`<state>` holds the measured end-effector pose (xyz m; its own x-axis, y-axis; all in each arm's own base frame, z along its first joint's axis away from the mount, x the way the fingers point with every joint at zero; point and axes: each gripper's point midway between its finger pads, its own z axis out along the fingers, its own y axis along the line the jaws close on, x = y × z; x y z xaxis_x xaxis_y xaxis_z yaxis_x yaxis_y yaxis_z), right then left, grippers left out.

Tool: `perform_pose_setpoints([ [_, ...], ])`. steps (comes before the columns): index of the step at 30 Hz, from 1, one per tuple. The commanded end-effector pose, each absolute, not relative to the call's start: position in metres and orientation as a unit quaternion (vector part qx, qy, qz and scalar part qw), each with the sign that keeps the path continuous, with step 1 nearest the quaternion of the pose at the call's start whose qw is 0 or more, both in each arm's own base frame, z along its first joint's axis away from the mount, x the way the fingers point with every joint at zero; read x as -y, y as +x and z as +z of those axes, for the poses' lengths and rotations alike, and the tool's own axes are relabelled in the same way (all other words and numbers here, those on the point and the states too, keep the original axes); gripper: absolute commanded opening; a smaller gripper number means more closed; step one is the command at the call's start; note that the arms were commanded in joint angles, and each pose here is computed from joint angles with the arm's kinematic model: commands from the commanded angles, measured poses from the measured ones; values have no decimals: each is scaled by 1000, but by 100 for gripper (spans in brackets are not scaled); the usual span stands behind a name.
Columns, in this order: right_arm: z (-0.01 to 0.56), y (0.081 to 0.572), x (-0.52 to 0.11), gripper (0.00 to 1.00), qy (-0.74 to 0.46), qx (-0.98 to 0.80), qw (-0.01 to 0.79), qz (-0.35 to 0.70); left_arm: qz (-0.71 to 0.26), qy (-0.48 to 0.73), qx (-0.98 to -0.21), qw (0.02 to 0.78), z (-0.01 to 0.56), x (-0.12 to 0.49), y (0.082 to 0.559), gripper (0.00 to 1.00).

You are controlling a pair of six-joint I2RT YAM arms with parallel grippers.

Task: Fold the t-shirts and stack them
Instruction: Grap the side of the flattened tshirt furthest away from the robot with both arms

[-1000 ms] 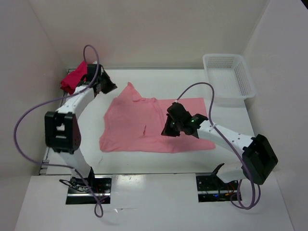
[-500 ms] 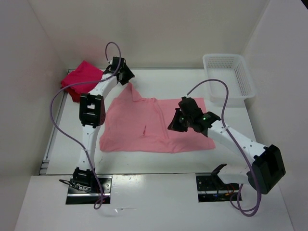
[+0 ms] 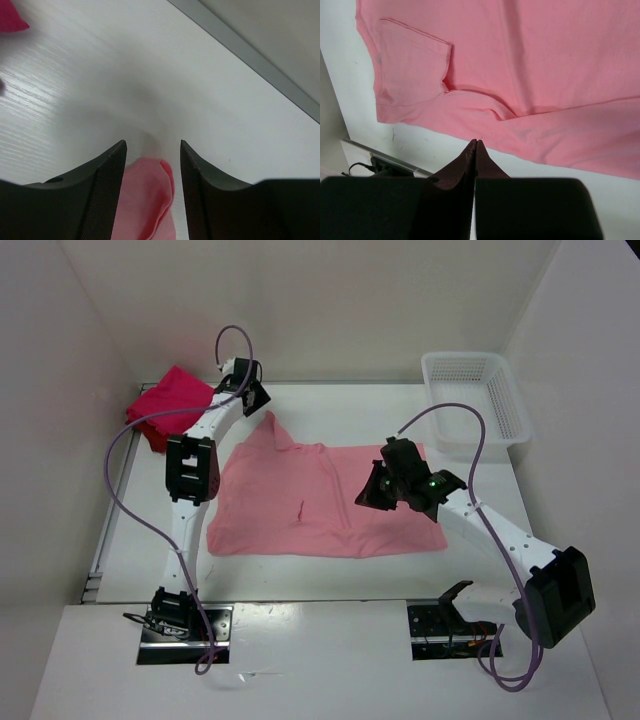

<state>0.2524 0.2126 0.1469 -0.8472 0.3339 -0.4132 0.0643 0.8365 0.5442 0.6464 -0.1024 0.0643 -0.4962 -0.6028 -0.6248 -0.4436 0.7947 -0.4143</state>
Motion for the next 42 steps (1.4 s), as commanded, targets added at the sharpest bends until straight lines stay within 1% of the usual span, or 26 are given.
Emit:
perform_pose_setpoints([
  [1,155,255,-214,1,94,-920,264,274,-84,-293,-859,411,72,95,647,55],
  [4,156,257,-215,1,94,-918,268,277,-91,-279,-866,404,62,107,647,53],
  [8,151,256,-217,1,93,-921,258,275,-100,-265,-867,409,67,121,649,53],
  [10,151,256,-217,1,93,-921,258,275,-101,-265,-867,409,65,121,651,50],
  [11,151,256,-217,1,93,-921,258,275,-106,-259,-869,407,65,129,649,50],
  [17,150,257,-216,1,90,-922,262,270,-99,-266,-871,401,52,127,649,44],
  [20,150,259,-213,2,95,-921,264,269,-91,-268,-874,395,47,125,647,44],
  [23,150,258,-214,2,93,-921,261,272,-85,-270,-873,398,45,123,649,48],
  [27,147,256,-213,2,93,-923,257,270,-85,-276,-868,403,50,122,651,47],
  [29,147,256,-213,2,93,-923,257,270,-85,-276,-868,403,50,122,651,41],
  [30,147,256,-213,2,88,-924,259,269,-83,-276,-870,400,44,122,651,33],
  [34,146,264,-203,5,100,-922,265,262,-81,-276,-872,396,42,121,649,16],
  [35,144,268,-193,6,110,-923,266,254,-81,-276,-872,396,42,121,649,10],
  [37,150,276,-182,8,120,-920,278,249,-81,-276,-872,396,42,121,649,4],
  [39,160,291,-165,15,141,-913,298,239,-83,-276,-870,400,48,122,650,0],
  [41,169,305,-155,21,153,-908,317,227,-80,-277,-869,403,53,120,649,0],
  [42,167,311,-144,26,168,-907,322,211,-85,-277,-864,411,64,120,649,0],
])
